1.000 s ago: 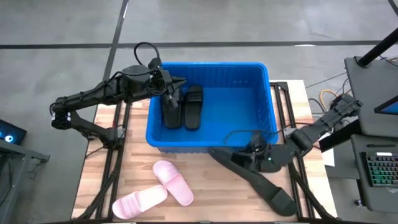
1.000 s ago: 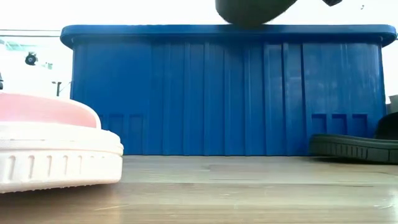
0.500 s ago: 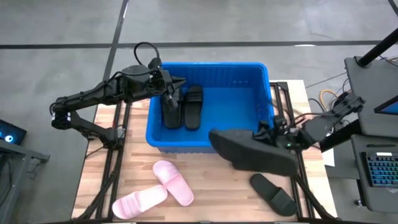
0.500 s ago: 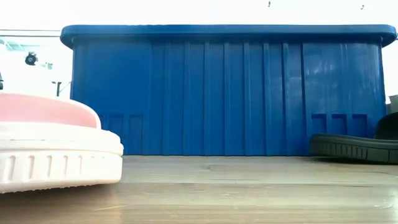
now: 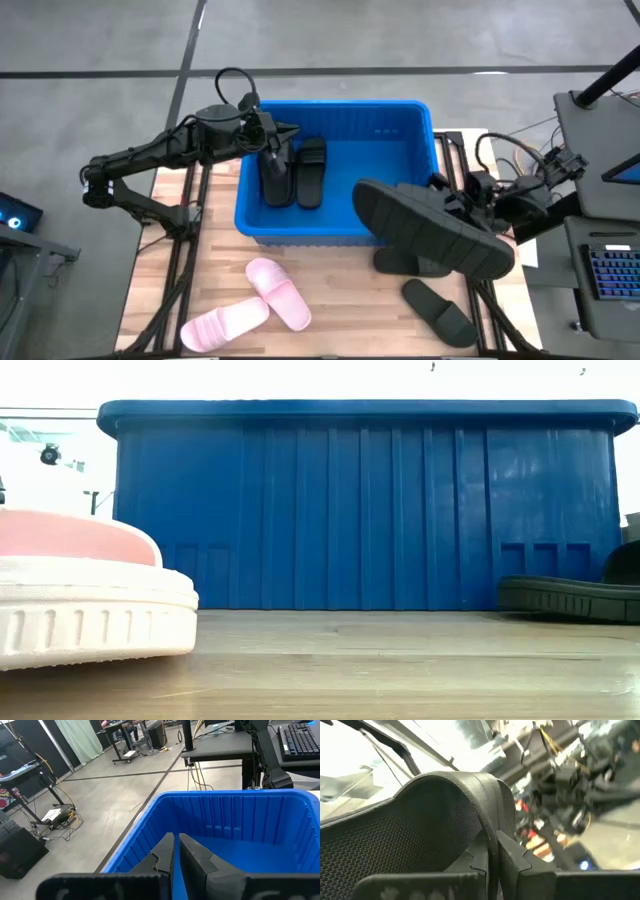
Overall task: Pick and place slides into bin
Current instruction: Put the black slide into the blue bin
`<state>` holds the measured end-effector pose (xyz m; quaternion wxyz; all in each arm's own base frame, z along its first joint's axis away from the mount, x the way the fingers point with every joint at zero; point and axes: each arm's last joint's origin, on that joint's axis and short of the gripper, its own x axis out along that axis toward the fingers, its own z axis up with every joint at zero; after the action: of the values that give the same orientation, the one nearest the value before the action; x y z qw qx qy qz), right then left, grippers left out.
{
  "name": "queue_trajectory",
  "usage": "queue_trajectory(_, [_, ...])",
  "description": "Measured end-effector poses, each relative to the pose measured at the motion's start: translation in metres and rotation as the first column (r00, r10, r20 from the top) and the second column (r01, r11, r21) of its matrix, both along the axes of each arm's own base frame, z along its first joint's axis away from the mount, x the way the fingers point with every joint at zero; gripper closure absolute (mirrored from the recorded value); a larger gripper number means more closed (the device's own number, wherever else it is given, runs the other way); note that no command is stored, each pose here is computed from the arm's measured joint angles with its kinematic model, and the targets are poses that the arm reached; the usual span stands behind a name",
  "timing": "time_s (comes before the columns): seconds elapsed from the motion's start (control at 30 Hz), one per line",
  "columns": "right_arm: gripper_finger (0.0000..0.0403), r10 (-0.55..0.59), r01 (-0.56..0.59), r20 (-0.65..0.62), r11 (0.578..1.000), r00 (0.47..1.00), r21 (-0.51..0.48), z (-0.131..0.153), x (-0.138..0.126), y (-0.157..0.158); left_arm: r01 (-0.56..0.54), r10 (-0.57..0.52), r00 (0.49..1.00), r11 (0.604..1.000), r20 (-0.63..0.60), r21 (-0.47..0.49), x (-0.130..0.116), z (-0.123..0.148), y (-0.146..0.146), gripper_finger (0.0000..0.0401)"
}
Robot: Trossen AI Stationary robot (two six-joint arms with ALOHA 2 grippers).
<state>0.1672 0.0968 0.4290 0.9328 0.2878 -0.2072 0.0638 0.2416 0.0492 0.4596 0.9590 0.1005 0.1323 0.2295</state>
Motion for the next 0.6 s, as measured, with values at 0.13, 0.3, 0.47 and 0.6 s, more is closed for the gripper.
queue_trajectory(0.13, [0.0390,-0.063,0.068,0.064,0.994,0.996,-0.085,0.006,-0.003,-0.002,0.000,0.000,1.000,1.000,0.000,-0.001,0.000,0.000,0.000,0.0390])
queue_trajectory(0.3, [0.0390,-0.102,0.161,0.239,0.957,0.966,-0.243,0.017,-0.007,-0.002,0.000,0.000,1.000,1.000,0.000,-0.001,0.000,0.000,0.000,0.0390])
queue_trajectory(0.47, [0.0390,-0.076,0.302,0.476,0.857,0.876,-0.418,0.026,-0.014,0.001,0.000,0.000,1.000,1.000,-0.001,-0.001,0.000,0.000,0.000,0.0390])
queue_trajectory(0.6, [0.0390,-0.016,0.434,0.625,0.733,0.781,-0.524,0.027,-0.014,0.006,-0.001,0.001,1.000,1.000,-0.003,-0.002,0.000,0.000,0.000,0.0390])
